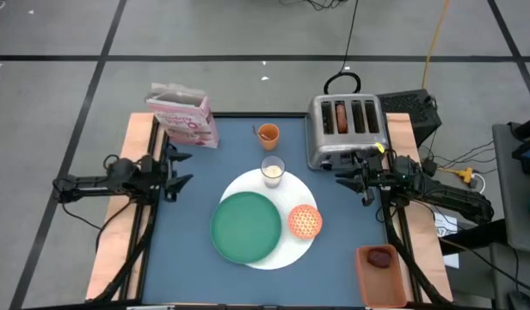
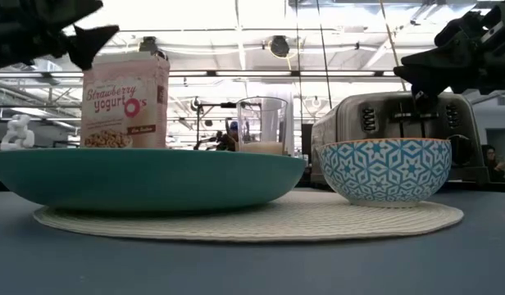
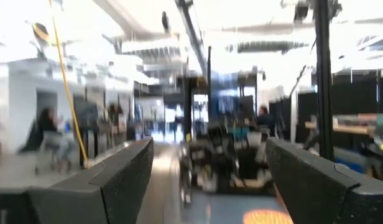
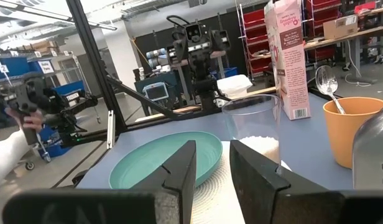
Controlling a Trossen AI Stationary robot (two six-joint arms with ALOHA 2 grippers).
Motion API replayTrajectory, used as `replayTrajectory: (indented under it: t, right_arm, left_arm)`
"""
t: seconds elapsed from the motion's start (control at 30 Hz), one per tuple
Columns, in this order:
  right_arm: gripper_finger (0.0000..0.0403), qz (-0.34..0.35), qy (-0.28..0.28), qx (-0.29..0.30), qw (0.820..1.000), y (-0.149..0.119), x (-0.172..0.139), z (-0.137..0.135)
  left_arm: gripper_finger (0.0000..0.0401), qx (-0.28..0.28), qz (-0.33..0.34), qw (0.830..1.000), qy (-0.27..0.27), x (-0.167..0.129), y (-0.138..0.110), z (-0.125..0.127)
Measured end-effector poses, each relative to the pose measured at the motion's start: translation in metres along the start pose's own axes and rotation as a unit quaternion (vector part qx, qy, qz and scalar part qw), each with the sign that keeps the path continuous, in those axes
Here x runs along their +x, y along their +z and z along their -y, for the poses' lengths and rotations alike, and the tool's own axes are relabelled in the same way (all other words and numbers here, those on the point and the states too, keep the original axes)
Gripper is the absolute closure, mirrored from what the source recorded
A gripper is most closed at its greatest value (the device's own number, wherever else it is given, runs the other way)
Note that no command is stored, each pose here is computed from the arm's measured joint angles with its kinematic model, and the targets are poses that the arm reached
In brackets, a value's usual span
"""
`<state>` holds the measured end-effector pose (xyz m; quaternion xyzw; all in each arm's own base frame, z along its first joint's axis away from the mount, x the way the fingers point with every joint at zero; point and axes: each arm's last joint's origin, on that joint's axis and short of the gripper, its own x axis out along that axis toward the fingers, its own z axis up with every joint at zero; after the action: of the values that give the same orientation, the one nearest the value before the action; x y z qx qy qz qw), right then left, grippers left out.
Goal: Arrange a breakfast setting
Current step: Pour the cereal from the cereal box into the orange bowl
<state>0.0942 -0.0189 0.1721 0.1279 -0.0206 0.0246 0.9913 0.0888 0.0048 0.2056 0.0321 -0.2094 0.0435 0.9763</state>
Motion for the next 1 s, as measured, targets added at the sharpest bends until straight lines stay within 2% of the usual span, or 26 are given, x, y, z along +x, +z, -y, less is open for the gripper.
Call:
replayTrajectory:
  t: [0.23, 0.47, 0.63, 0.83, 1.0]
  right_arm:
    - [0.0310, 0.000, 0.000, 0.000, 1.000, 0.000, 0.000, 0.000]
    - [0.0310, 0.000, 0.000, -0.012, 1.000, 0.000, 0.000, 0.000]
    - [0.0310, 0.003, 0.000, -0.016, 1.000, 0.000, 0.000, 0.000]
    - [0.0310, 0.008, 0.002, -0.018, 1.000, 0.002, 0.000, 0.000]
    - [0.0310, 0.010, 0.003, -0.019, 1.000, 0.002, 0.000, -0.001]
  left_arm:
    - [0.0086, 0.018, 0.065, 0.998, 0.008, -0.001, 0.013, -0.001]
    - [0.0086, 0.009, 0.074, 0.988, 0.132, 0.001, 0.030, -0.009]
    - [0.0086, 0.021, 0.030, 0.988, 0.150, 0.015, 0.057, -0.012]
    - [0.0086, 0.042, -0.075, 0.964, 0.250, 0.043, 0.096, -0.019]
    - [0.0086, 0.072, -0.161, 0.952, 0.250, 0.069, 0.127, -0.021]
